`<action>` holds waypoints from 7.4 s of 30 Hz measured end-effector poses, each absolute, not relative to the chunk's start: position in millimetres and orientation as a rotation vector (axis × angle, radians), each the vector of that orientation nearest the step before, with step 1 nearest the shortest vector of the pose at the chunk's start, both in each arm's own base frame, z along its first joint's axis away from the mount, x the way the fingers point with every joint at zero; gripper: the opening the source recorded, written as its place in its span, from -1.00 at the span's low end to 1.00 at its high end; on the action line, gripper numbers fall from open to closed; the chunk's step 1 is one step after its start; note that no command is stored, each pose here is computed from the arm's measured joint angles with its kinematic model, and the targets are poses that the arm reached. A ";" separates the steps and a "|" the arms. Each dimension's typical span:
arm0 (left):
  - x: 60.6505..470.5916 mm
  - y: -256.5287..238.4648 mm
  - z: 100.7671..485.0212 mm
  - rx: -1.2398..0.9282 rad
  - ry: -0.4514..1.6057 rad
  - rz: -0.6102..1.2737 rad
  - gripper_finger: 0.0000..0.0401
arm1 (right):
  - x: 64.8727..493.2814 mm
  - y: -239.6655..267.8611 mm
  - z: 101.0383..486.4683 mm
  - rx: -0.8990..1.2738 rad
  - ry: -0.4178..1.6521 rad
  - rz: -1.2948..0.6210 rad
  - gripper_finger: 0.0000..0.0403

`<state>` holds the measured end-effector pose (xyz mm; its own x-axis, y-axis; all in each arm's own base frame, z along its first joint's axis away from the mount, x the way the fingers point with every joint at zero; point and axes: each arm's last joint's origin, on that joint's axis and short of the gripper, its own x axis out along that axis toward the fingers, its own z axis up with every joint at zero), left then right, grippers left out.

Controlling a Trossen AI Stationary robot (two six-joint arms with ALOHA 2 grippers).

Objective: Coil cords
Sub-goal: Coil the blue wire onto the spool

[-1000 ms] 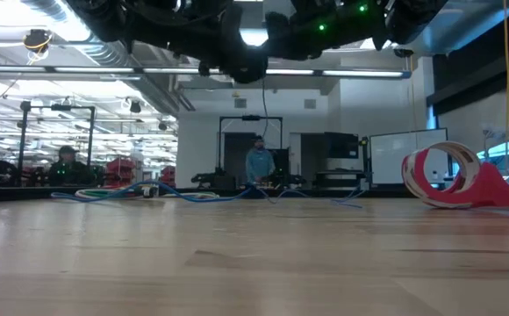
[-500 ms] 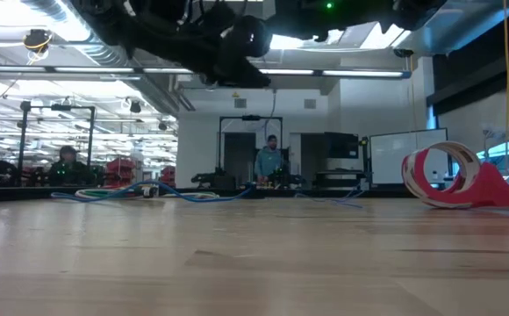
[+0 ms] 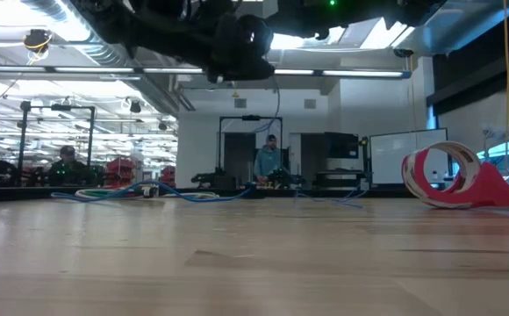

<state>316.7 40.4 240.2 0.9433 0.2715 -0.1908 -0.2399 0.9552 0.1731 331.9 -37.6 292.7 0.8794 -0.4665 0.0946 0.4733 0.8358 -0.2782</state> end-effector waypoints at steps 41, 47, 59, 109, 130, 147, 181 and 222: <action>310.5 62.6 235.9 0.204 0.298 0.450 -0.98 | 315.4 18.3 291.0 -0.458 0.201 -0.493 -0.99; 299.1 60.2 247.9 0.206 0.317 0.439 -0.98 | 310.7 19.8 275.2 -0.513 0.377 -0.531 -0.99; 298.9 48.1 249.1 0.178 0.315 0.398 -0.98 | 319.8 -11.9 247.3 -0.436 0.521 -0.543 -0.99; 300.5 39.9 232.0 0.500 0.489 0.219 -0.93 | 339.2 -28.8 233.1 -0.343 0.423 -0.367 -0.96; 301.1 40.0 234.3 0.499 0.466 0.224 -0.99 | 321.9 -5.9 268.0 -0.433 0.473 -0.340 -0.45; 303.1 31.2 236.3 0.539 0.435 0.170 -1.00 | 282.0 -40.5 248.0 -0.281 0.324 -0.166 -0.45; 306.0 22.8 242.2 0.603 0.366 0.133 -1.00 | 282.7 -42.8 227.9 -0.281 0.208 -0.110 -0.64; 319.9 25.1 228.2 0.302 0.316 0.326 -0.23 | 251.8 -47.8 284.1 -0.291 0.089 -0.481 -0.97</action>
